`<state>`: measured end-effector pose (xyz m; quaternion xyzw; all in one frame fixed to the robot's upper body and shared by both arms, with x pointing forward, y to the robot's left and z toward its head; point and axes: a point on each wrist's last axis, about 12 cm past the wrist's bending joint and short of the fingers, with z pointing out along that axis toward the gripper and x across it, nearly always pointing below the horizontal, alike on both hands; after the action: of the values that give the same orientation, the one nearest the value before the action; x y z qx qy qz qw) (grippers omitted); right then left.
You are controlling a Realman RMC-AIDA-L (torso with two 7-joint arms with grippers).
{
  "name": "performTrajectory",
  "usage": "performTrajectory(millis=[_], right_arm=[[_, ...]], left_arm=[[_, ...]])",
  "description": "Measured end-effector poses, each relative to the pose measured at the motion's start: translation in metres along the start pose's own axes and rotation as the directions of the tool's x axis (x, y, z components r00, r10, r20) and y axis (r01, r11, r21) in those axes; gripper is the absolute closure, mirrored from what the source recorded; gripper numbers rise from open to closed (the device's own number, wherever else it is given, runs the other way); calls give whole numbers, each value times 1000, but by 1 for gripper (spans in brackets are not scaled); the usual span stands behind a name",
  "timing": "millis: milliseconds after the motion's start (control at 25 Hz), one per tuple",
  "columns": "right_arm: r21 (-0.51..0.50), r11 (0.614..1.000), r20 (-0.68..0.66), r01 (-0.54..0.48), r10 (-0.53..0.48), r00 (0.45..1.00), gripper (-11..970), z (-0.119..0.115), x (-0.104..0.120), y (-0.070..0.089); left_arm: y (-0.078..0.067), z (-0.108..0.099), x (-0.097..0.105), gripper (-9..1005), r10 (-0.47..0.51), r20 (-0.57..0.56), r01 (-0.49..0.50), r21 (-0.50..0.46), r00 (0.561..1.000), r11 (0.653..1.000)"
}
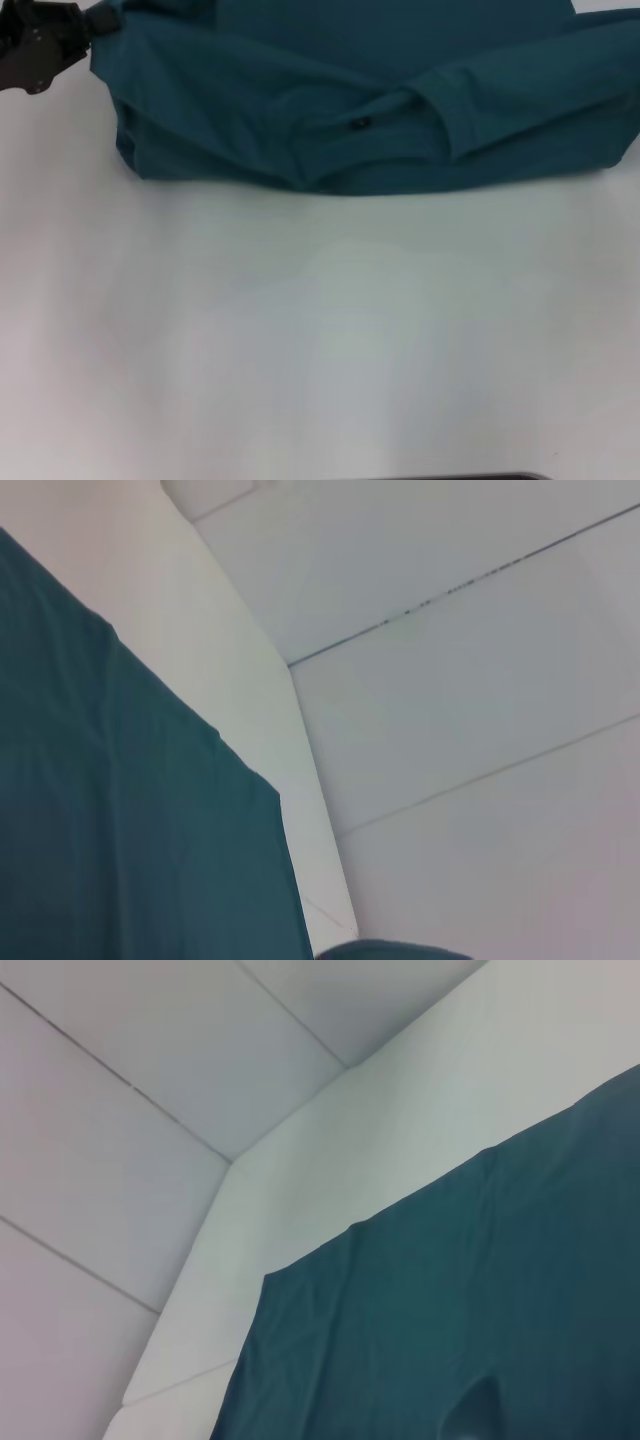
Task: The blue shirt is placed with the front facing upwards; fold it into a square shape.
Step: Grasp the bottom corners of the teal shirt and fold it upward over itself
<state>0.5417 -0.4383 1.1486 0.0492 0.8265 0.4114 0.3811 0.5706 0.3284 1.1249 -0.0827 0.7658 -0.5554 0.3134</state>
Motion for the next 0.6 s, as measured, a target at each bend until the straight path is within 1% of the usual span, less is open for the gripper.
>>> performTrajectory(millis=[320,600], right_arm=[[12,1000,24,4,-5,1000,954,9,-5,-1],[32,999,55,11,-13,998,954,12,-11,-2]], left_arm=[[3,10,-5,968,14,29,-13,-26,999,1000],[4,19,-11,967,52,60,-49,-44,997,998]])
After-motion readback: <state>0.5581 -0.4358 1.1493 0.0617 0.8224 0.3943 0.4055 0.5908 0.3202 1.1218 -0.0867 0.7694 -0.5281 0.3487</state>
